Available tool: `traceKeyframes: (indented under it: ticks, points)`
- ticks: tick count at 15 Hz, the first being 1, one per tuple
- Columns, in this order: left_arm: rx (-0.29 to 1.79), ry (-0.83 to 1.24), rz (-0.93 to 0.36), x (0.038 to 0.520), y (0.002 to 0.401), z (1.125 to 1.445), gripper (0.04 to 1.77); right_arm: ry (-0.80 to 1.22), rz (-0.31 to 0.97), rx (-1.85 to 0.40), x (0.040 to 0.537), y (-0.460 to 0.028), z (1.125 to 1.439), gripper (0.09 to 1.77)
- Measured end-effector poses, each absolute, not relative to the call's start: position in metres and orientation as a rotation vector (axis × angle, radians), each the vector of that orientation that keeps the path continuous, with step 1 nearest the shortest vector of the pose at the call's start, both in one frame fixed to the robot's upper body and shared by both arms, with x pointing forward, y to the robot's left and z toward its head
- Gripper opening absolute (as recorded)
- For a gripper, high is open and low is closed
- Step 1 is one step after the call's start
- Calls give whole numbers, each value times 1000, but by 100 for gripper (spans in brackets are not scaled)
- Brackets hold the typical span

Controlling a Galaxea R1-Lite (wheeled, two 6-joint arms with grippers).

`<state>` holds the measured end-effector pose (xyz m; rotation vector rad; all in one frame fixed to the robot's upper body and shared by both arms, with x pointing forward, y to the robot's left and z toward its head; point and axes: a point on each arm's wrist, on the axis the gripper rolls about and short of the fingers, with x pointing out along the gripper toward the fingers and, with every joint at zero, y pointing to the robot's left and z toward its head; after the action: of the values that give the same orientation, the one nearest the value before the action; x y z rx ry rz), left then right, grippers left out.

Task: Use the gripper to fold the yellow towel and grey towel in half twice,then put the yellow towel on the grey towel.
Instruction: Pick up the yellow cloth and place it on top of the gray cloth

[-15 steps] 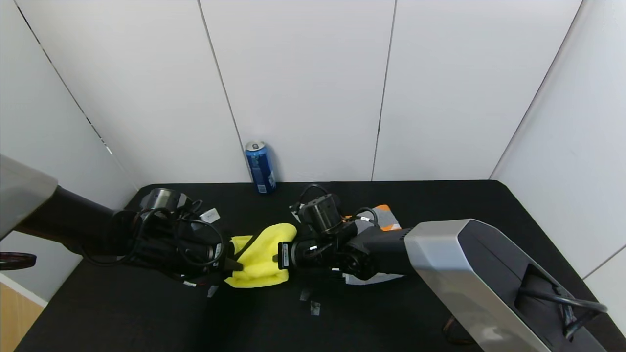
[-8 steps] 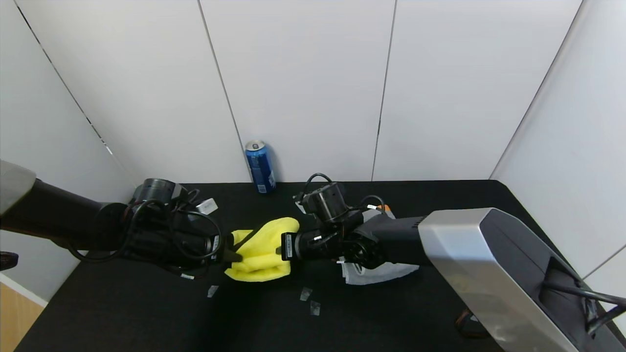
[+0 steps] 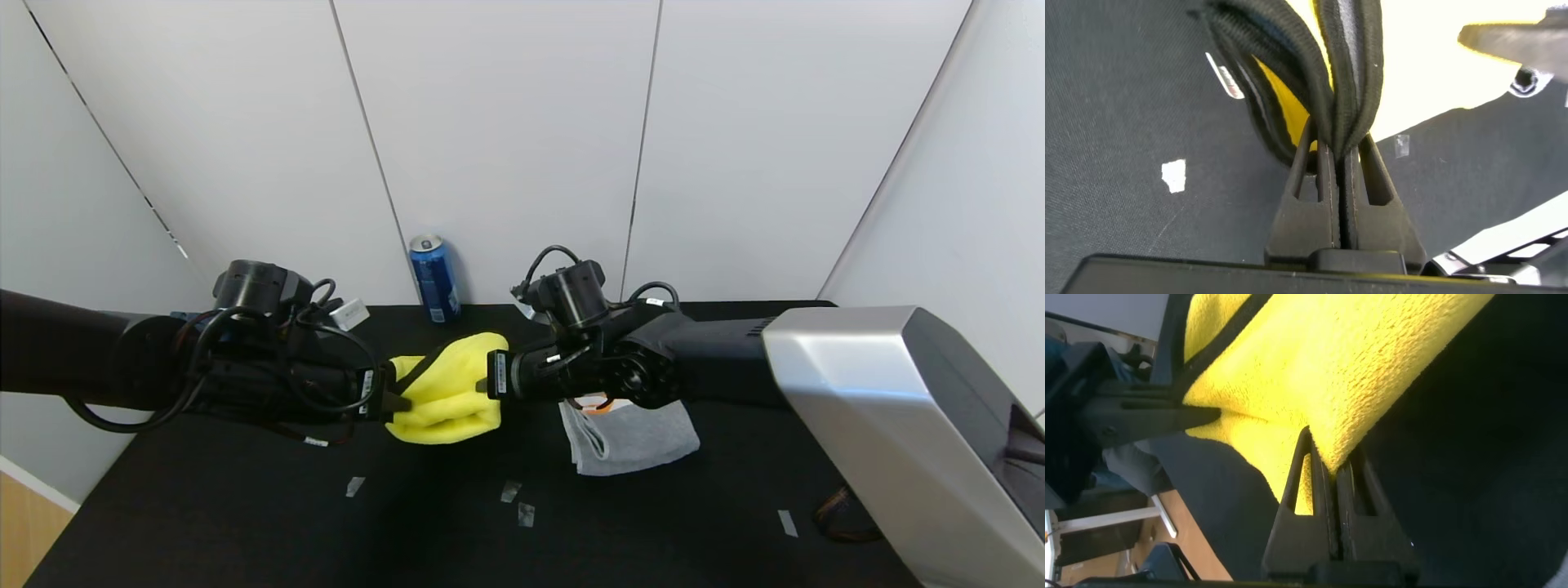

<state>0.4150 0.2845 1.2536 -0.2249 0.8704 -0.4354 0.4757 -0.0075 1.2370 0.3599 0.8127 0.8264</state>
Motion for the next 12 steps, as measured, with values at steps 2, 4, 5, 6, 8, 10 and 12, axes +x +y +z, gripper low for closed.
traceKeyframes:
  ticks: [2, 4, 5, 6, 8, 10, 12]
  points:
    - [-175, 847, -427, 412, 269, 1262, 14, 812, 810, 352, 476, -19, 1249, 14]
    - [-128, 823, -423, 408, 253, 1269, 14, 816, 789, 344, 476, -33, 1260, 14]
    - [-109, 812, -429, 407, 244, 1272, 14, 815, 781, 337, 476, -40, 1265, 14]
    - [-90, 799, -436, 406, 235, 1276, 14, 814, 772, 330, 476, -47, 1269, 14]
    - [-52, 777, -453, 402, 216, 1282, 14, 809, 752, 321, 476, -62, 1277, 14]
    - [-20, 753, -474, 399, 197, 1287, 14, 812, 729, 318, 474, -78, 1281, 14]
    - [3, 736, -499, 398, 180, 1290, 14, 816, 705, 313, 473, -93, 1283, 14]
